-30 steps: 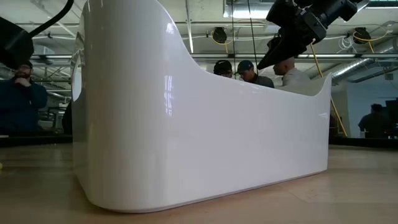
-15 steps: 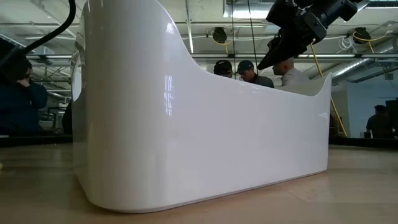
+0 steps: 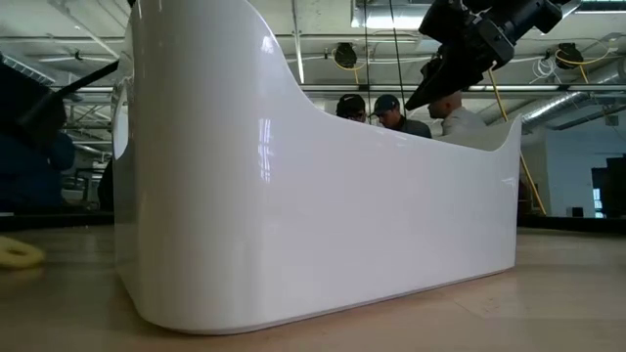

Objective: Nest measuring cups in basket
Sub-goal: Stack the yellow measuring cup on top of the blue measuring cup

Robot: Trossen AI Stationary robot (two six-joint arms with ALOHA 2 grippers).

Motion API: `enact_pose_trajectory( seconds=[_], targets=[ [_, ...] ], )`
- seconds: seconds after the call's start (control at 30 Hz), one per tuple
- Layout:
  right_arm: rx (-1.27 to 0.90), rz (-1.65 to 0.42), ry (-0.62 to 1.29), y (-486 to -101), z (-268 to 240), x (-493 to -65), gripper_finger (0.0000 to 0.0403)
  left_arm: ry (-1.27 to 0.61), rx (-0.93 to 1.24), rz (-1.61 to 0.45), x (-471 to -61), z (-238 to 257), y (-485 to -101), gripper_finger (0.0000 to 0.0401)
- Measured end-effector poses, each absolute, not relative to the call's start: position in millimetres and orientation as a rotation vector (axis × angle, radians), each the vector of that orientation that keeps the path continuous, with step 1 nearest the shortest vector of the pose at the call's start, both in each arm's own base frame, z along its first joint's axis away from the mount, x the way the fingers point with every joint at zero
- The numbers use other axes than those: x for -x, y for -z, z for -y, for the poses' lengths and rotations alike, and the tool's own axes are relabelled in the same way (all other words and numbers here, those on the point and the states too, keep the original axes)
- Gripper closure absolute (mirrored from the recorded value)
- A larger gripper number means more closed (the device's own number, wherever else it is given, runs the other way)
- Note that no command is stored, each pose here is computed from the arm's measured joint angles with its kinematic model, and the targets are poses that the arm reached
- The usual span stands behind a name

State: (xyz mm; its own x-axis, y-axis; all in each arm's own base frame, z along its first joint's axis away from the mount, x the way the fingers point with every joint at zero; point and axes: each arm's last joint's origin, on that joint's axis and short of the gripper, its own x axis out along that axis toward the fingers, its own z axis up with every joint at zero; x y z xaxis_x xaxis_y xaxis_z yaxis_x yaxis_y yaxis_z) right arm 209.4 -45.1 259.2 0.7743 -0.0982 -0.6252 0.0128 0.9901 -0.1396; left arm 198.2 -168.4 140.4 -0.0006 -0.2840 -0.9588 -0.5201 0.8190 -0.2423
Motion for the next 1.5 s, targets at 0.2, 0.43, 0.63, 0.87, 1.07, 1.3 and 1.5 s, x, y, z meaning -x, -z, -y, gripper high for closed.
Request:
enact_pose_trajectory(
  seconds=[0.2, 0.43, 0.63, 0.87, 1.07, 1.3, 1.5],
  targets=[
    [0.149, -0.689, 0.084, -259, 46, -209, 0.0197, -0.228, 0.734, -1.552, -210, 137, -162, 0.0392],
    [0.173, -0.694, 0.12, -259, 47, -211, 0.0197, -0.245, 0.749, -1.454, -221, 77, -219, 0.0393],
    [0.111, -0.666, 0.02, -251, 44, -228, 0.0197, -0.236, 0.717, -1.295, -242, 22, -259, 0.0393],
    [0.133, -0.665, -0.037, -257, 44, -262, 0.0171, -0.236, 0.653, -1.216, -273, -28, -276, 0.0393],
    [0.166, -0.634, -0.044, -265, 47, -281, 0.0118, -0.182, 0.608, -1.225, -304, -49, -271, 0.0393],
    [0.127, -0.57, -0.151, -259, 46, -295, 0.0099, -0.116, 0.539, -1.235, -342, -56, -264, 0.0393],
    [0.095, -0.582, -0.181, -250, 47, -302, 0.0099, -0.09, 0.502, -1.208, -357, -58, -266, 0.0393]
  ],
)
